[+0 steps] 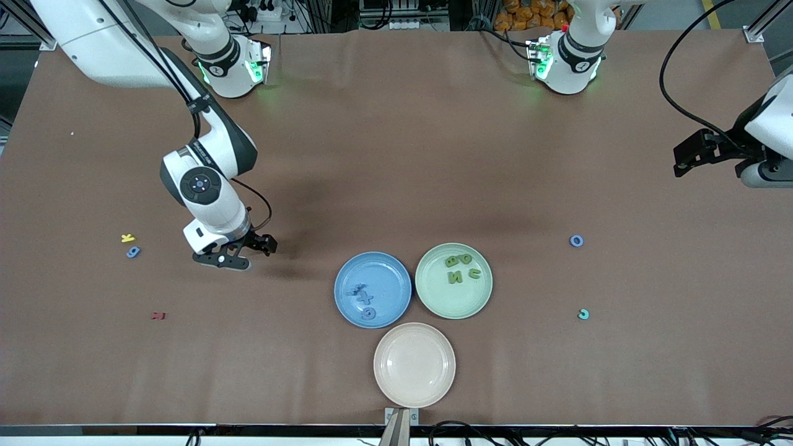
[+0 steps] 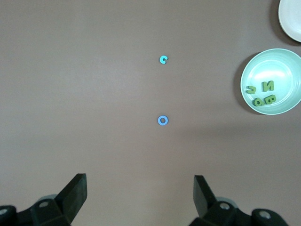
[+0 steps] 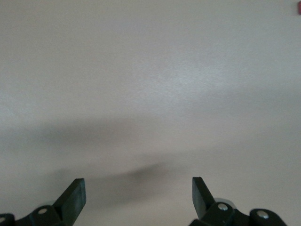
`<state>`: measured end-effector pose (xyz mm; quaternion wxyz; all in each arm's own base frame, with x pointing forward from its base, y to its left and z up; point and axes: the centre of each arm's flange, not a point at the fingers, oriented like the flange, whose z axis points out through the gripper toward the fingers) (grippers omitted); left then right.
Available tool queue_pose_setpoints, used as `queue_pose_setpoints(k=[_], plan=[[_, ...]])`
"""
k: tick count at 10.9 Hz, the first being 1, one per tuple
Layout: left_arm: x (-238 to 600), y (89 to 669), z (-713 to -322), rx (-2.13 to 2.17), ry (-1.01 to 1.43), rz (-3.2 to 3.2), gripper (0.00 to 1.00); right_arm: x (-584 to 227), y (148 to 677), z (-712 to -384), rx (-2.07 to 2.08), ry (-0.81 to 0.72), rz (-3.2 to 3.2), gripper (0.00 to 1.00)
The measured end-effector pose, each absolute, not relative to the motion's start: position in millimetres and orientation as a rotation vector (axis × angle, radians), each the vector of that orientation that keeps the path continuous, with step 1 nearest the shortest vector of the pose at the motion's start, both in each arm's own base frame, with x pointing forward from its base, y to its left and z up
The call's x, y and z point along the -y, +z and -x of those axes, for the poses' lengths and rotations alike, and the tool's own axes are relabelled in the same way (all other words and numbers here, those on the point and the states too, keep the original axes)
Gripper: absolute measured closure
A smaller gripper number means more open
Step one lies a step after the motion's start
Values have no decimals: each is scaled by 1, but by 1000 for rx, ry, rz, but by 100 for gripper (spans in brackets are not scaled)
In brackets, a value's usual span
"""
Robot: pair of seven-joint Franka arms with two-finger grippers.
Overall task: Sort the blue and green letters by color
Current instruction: 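Move the right gripper back toward the blue 6 beside the plates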
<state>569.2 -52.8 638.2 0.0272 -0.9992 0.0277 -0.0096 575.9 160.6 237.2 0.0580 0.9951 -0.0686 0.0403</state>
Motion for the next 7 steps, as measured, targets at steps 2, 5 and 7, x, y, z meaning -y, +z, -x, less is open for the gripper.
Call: queue_pose_setpoints(k=[2,5,7], plan=[[56,636,-569,-96,-22,3086,0,-136,242,-579,126,119,-3008,0],[62,633,-570,-111,-18,3086,0,-76,243,-589,5,95,-3000,0],[64,630,-574,-116,-27,3087,0,-20,242,-593,-95,64,-2993,0]])
